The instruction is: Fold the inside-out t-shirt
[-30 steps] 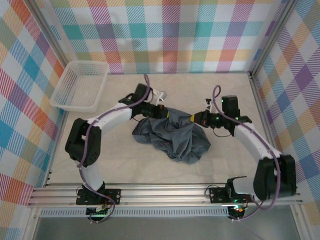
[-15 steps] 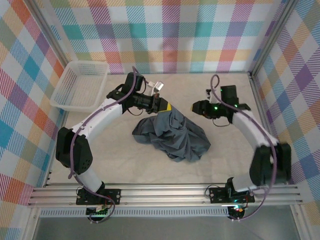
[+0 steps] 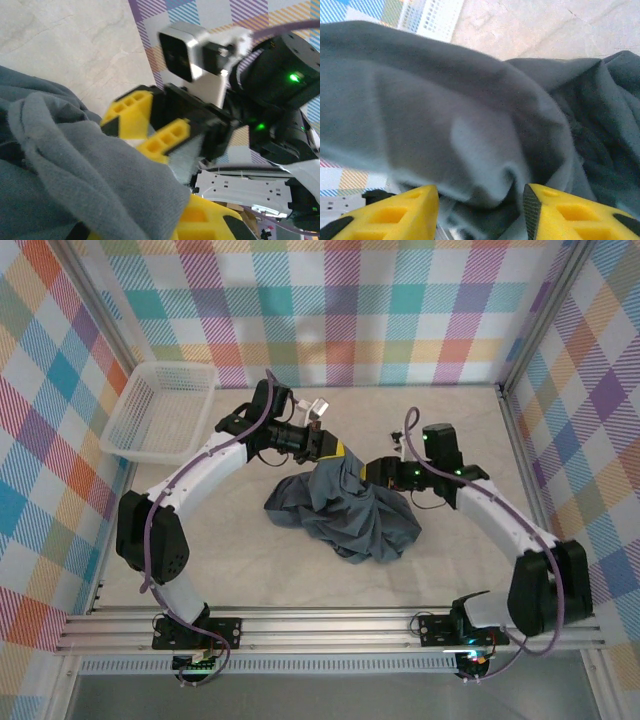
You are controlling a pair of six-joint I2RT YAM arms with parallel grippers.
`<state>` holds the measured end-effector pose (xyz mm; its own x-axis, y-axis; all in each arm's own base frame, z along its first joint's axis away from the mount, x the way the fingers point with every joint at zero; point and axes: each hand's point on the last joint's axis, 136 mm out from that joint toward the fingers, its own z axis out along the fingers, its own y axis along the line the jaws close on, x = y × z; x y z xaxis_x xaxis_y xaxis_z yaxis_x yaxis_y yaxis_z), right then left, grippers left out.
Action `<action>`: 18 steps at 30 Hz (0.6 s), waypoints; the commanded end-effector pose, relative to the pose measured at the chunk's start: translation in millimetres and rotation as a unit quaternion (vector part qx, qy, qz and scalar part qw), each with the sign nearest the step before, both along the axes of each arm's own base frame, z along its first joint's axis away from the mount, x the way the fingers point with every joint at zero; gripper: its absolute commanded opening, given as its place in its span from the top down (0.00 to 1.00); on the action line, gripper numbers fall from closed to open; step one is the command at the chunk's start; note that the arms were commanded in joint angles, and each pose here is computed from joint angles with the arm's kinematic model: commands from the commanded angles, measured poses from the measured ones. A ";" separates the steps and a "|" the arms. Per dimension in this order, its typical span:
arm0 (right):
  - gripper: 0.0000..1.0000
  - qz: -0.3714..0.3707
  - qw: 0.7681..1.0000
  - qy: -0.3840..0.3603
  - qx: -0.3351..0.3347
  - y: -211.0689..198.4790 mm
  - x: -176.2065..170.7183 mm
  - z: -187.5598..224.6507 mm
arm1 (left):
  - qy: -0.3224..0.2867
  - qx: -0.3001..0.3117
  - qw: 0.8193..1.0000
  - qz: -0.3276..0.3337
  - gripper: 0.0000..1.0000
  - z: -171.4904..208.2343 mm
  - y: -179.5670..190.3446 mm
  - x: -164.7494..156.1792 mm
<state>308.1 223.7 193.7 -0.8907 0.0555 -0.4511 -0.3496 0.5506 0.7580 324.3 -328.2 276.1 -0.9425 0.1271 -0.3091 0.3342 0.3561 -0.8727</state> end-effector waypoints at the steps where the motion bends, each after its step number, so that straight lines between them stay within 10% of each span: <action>1: 0.64 0.029 0.998 -0.035 0.050 15.9 15.7 27.9 | -0.020 -0.006 1.000 -0.005 1.00 13.6 2.6 -0.5; 7: 1.00 0.038 0.996 -0.032 0.079 21.1 14.7 40.1 | -0.023 0.016 0.999 0.021 1.00 4.4 12.1 6.3; 18: 1.00 0.046 0.979 -0.078 0.184 12.7 -36.1 132.5 | -0.002 0.041 0.995 0.088 0.89 -34.9 54.3 52.5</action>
